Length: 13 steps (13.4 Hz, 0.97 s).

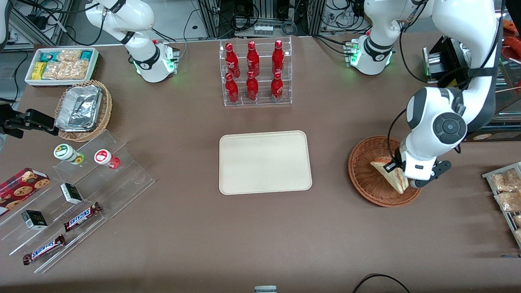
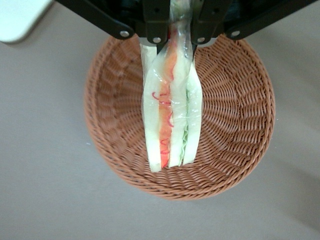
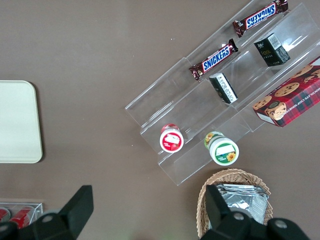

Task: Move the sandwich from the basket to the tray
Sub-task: 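Lift the sandwich and carry it over the cream tray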

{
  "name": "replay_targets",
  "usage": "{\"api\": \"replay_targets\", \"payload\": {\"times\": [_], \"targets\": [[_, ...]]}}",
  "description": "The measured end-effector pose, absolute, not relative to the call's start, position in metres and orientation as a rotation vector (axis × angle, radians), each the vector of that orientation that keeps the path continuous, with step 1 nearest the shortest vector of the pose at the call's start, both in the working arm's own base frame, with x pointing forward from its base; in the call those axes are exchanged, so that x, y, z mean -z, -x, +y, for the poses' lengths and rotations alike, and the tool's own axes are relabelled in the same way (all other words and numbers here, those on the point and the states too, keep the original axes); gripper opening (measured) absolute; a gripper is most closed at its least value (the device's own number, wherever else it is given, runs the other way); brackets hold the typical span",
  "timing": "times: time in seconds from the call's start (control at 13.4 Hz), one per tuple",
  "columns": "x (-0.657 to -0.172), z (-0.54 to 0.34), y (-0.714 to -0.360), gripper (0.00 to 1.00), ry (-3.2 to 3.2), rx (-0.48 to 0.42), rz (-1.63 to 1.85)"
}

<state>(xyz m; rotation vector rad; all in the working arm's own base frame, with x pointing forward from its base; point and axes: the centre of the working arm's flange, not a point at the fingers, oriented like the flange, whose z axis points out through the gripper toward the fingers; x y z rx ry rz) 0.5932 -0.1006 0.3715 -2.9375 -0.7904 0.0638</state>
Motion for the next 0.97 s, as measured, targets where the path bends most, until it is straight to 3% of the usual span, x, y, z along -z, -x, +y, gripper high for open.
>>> {"api": "replay_targets", "payload": {"times": [0.37,0.75,0.97], "targets": [[-0.427,-0.193,-0.594,0.15,3.001,-0.015,-0.593],[-0.41,-0.304,-0.572,0.15,3.047,-0.031,-0.334],[-0.398,-0.357,-0.565,0.15,3.107,-0.084,-0.272]]}}
